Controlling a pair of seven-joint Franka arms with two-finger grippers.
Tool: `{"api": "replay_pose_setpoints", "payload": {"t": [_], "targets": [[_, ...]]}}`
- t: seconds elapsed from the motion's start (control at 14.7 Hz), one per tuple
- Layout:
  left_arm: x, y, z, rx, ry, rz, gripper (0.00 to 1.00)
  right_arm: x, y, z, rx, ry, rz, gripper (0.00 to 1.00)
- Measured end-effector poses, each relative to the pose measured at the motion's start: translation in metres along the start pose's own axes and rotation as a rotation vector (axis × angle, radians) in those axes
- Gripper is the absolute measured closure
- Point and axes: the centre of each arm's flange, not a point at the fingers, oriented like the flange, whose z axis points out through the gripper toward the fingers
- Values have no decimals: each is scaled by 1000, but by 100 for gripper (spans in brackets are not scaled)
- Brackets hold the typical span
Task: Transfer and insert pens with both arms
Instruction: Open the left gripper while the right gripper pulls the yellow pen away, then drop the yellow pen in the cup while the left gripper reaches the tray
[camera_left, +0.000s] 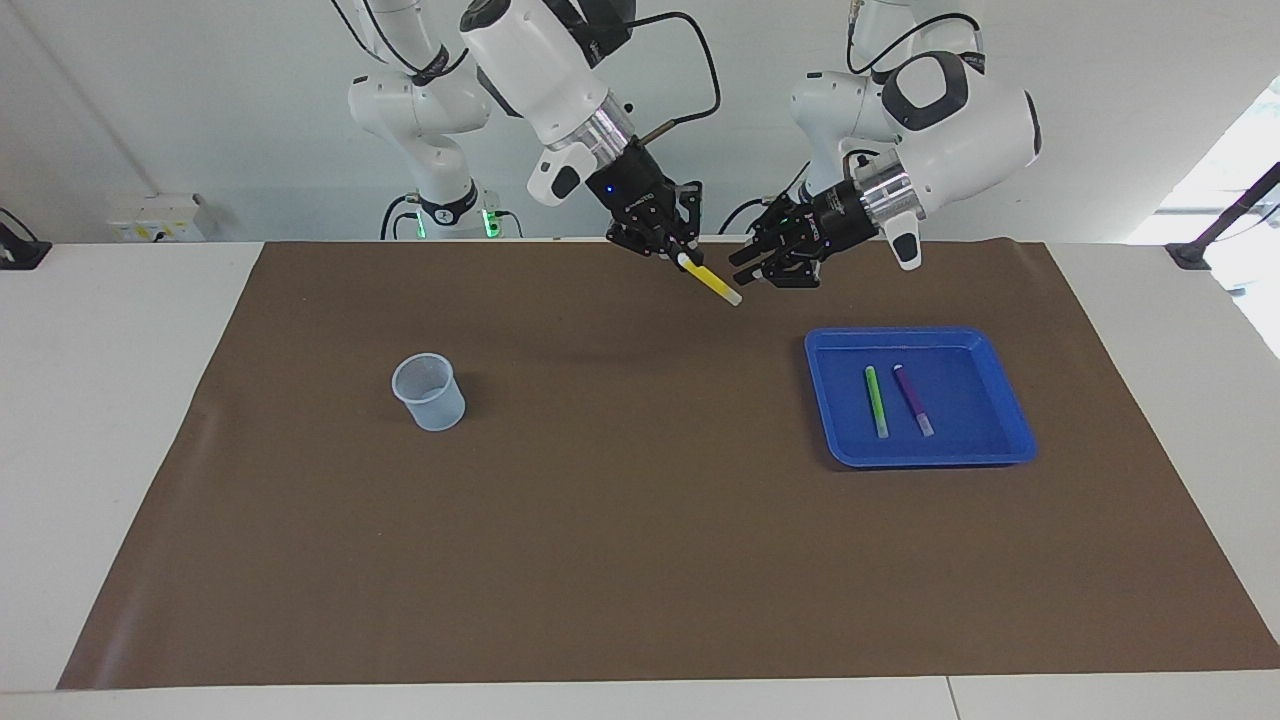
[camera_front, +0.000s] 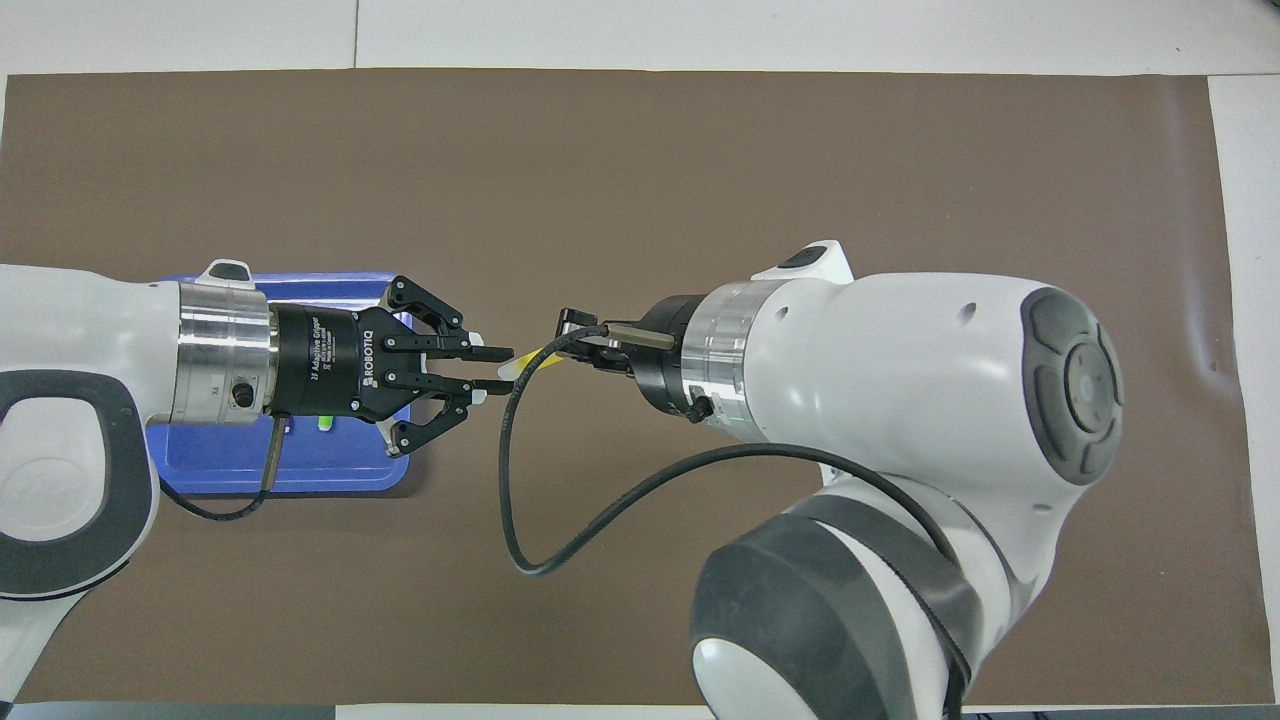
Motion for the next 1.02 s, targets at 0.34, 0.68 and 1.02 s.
{"api": "replay_pose_setpoints", "payload": {"t": [0.34,0.68,1.02], "targets": [[5,2,-9,-15,28,103,0,23,62,5,-224,0,-238,83],[18,6,-15,-8,150,311,0,54,138,-22,-366,-47,-475,83],[36,12,-28,21,272,561,0,67,198,-63,-440,-73,-581,83]]}}
